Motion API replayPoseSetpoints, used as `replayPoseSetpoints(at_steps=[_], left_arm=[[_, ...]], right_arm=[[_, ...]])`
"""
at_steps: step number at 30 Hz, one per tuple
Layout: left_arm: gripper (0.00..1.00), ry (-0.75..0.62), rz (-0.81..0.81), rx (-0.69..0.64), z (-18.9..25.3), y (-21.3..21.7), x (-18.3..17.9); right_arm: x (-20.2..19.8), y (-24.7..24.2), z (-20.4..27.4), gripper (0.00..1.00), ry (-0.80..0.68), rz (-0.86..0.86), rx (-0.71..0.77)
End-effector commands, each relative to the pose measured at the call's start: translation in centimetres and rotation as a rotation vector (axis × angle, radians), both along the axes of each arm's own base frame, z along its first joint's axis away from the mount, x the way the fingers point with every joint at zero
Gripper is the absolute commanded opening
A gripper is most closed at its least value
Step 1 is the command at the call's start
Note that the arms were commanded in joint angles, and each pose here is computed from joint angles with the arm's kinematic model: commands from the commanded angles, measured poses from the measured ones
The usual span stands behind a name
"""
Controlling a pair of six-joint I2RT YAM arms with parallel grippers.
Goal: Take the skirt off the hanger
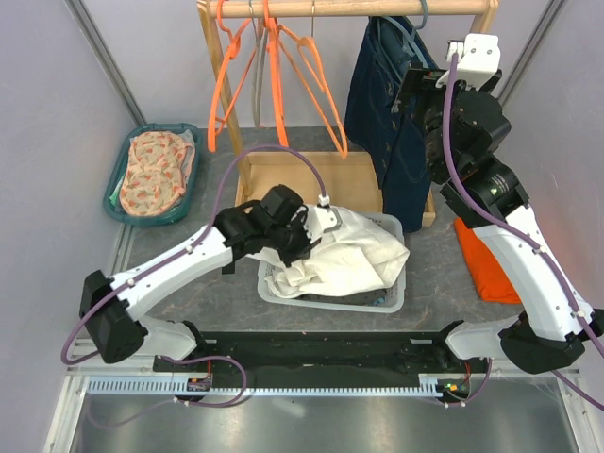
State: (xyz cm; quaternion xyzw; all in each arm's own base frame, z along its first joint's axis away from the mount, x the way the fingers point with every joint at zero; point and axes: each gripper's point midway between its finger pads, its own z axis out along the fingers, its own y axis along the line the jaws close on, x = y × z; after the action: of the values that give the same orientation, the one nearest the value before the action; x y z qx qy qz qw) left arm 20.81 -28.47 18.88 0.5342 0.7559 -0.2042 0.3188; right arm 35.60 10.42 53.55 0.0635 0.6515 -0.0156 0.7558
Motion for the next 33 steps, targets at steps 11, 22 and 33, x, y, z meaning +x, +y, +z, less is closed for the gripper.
replayPoseSetpoints(at_steps=[11,22,33], left_arm=[[0.66,0.196,0.037,0.447,-14.2,3.7,-1.1],[1.00,0.020,0.165,0.446,-13.4,4.9,1.7],[1.00,-0.127,0.045,-0.043,3.6,1.8,-0.7]], right_arm=[[0.1,-2.1,0.1,0.96,-0.006,-0.128,0.051],[2.2,-2.4,3.0,0.98,-0.063,-0.124,0.080],[8.9,-1.0,1.1,0.98,-0.006,0.104,0.043]])
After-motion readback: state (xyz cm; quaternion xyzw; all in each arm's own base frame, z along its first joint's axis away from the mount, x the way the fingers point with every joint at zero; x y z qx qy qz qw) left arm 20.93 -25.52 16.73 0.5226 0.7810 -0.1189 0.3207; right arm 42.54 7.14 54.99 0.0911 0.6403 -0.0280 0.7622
